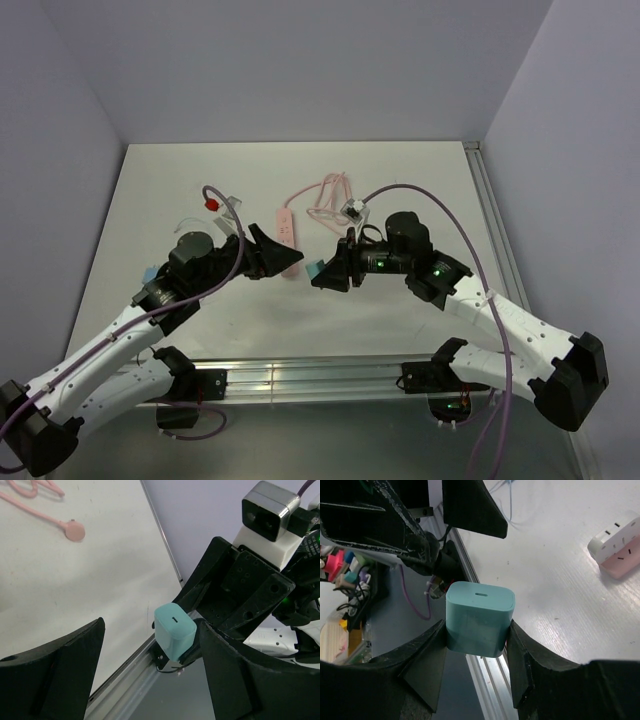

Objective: Insert the plug

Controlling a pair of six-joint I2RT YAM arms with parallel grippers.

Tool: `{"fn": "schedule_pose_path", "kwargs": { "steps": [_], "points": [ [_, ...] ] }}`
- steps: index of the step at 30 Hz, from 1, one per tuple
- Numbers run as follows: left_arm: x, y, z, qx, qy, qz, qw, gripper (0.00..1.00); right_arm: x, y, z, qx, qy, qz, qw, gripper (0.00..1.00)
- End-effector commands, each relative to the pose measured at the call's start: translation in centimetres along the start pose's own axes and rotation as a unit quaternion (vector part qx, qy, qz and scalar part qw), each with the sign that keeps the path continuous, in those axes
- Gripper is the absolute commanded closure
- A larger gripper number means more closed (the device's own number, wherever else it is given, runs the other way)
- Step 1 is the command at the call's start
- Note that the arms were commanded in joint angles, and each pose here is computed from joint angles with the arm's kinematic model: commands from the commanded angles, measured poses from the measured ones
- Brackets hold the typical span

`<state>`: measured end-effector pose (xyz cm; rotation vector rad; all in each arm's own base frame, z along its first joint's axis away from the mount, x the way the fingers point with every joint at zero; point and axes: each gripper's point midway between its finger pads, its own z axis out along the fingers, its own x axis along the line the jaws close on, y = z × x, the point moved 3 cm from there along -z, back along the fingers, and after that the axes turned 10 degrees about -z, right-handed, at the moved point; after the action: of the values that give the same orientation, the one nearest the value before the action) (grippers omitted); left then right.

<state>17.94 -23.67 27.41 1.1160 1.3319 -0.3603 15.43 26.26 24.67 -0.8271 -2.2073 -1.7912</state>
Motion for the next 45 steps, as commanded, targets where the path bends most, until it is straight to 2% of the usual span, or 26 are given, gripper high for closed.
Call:
{"fn": "schedule_pose_path", "kwargs": {
  "steps": [1, 5, 17, 24, 33, 35, 37, 38, 40, 41, 42, 43, 45],
  "points": [
    [-1.5, -0.3, 0.1, 0.026, -0.029, 0.014, 0.999, 0.18, 0.2, 0.6, 0.6, 0.0, -0.007, -0.028, 1.0, 1.0],
    [-0.9, -1.1, 0.5, 0.05, -0.024, 0.008, 0.998, 0.19, 0.4, 0.4, 1.2, 0.008, -0.016, -0.035, 0.999, 1.0],
    [-0.4, -1.9, 1.1, 0.062, -0.03, 0.004, 0.998, 0.27, 1.0, 1.0, 2.0, -0.004, -0.027, -0.038, 0.999, 1.0],
    [-0.1, -2.5, 1.5, 0.074, -0.027, 0.001, 0.997, 0.38, 1.0, 1.5, 2.3, -0.012, -0.033, -0.041, 0.999, 1.0],
    [0.3, -3.3, 1.9, 0.088, -0.017, 0.001, 0.996, 0.46, 1.1, 1.9, 2.5, -0.011, -0.047, -0.049, 0.998, 1.0],
    [0.4, -3.4, 2.0, 0.09, -0.016, 0.001, 0.996, 0.51, 1.1, 1.9, 2.6, -0.01, -0.048, -0.051, 0.997, 1.0],
    [0.4, -3.5, 2.0, 0.092, -0.017, 0.001, 0.996, 0.61, 1.2, 1.7, 2.7, -0.007, -0.048, -0.053, 0.997, 1.0],
    [0.4, -3.5, 2.0, 0.092, -0.017, 0.001, 0.996, 0.72, 1.2, 1.7, 2.8, -0.006, -0.05, -0.054, 0.997, 0.98],
    [0.3, -3.5, 2.0, 0.094, -0.018, 0.002, 0.995, 0.86, 1.1, 1.4, 2.8, -0.002, -0.051, -0.055, 0.997, 0.93],
    [0.3, -3.6, 2.0, 0.095, -0.019, 0.003, 0.995, 1.0, 1.0, 1.4, 2.8, 0.0, -0.052, -0.054, 0.997, 0.89],
    [0.4, -3.6, 2.0, 0.096, -0.018, 0.003, 0.995, 1.0, 1.0, 1.3, 2.7, 0.004, -0.053, -0.055, 0.997, 0.85],
    [0.3, -3.6, 2.0, 0.096, -0.02, 0.004, 0.995, 1.0, 0.9, 1.2, 2.7, 0.007, -0.056, -0.056, 0.997, 0.71],
    [0.5, -3.7, 1.9, 0.098, -0.02, 0.004, 0.995, 1.0, 0.9, 1.1, 2.5, 0.011, -0.058, -0.06, 0.996, 0.57]
  ]
}}
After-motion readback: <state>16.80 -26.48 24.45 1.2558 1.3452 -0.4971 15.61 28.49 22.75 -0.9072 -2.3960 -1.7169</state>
